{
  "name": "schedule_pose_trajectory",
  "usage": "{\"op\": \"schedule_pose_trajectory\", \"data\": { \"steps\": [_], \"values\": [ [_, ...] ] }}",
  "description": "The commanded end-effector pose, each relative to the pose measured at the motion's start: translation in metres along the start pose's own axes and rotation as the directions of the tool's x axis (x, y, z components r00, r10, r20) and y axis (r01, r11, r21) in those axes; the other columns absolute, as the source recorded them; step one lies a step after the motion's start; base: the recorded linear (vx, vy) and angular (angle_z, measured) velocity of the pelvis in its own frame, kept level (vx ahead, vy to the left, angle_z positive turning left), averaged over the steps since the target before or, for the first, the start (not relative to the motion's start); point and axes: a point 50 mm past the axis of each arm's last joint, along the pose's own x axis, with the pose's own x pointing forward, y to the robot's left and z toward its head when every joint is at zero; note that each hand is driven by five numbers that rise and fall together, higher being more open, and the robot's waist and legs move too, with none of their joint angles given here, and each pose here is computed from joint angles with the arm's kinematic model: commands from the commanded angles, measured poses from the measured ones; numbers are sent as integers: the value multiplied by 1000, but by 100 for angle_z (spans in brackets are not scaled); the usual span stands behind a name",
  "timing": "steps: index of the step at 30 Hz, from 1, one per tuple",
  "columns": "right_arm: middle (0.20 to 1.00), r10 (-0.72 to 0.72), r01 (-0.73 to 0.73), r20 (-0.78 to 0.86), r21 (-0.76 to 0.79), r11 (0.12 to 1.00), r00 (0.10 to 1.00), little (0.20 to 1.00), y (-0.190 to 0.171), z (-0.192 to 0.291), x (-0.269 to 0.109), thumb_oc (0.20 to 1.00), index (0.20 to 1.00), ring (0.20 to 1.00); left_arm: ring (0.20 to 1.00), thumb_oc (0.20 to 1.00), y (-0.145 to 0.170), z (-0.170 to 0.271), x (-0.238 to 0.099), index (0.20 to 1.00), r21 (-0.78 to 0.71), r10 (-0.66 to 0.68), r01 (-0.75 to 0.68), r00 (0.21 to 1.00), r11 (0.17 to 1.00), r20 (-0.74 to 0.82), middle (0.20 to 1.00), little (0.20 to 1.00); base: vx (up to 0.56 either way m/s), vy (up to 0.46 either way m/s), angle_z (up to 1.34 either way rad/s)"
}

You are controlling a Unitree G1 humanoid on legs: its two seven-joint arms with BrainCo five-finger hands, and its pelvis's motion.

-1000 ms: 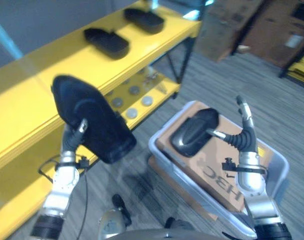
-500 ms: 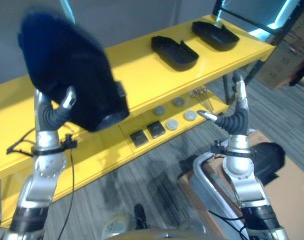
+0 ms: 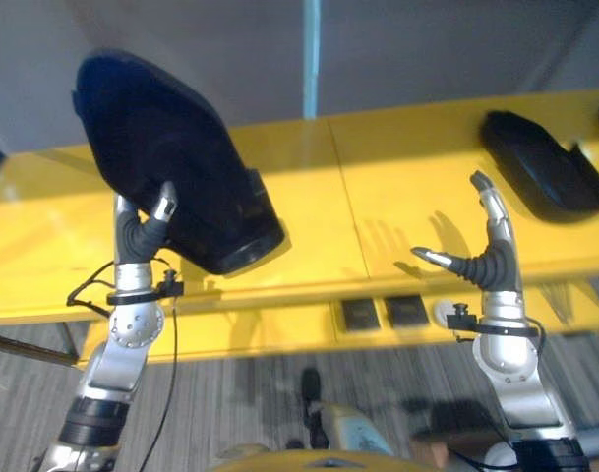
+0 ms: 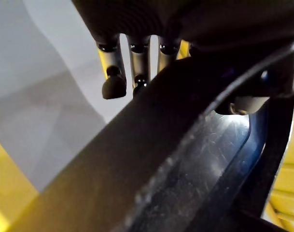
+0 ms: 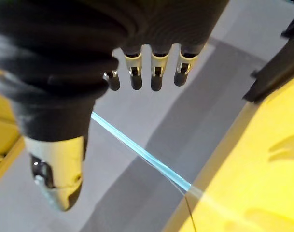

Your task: Move parts from the plastic box to the shelf.

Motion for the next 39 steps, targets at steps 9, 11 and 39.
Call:
{"op": "schedule_pose_trajectory", "data": {
  "steps": [9, 11, 39],
  "values": [
    [1000, -51, 51, 96, -1, 999, 994, 1000, -31, 15, 21, 1000, 1000, 1000, 200, 200, 19, -20, 16, 200, -230, 30, -57, 993, 971, -116, 200, 200, 99, -16, -39],
    [1000, -75, 75, 97, -3, 997, 993, 1000, -32, 14, 22, 1000, 1000, 1000, 200, 200, 14, -27, 19, 200, -252, -10, -28, 989, 967, -148, 200, 200, 21, 145, -57],
    [1000, 68, -80, 142, 81, 993, 987, 1000, -4, 22, 27, 1000, 1000, 1000, 200, 200, 100, -73, 49, 200, 206, -275, 384, 868, 900, -414, 200, 200, 14, 52, -11]
  ]
}}
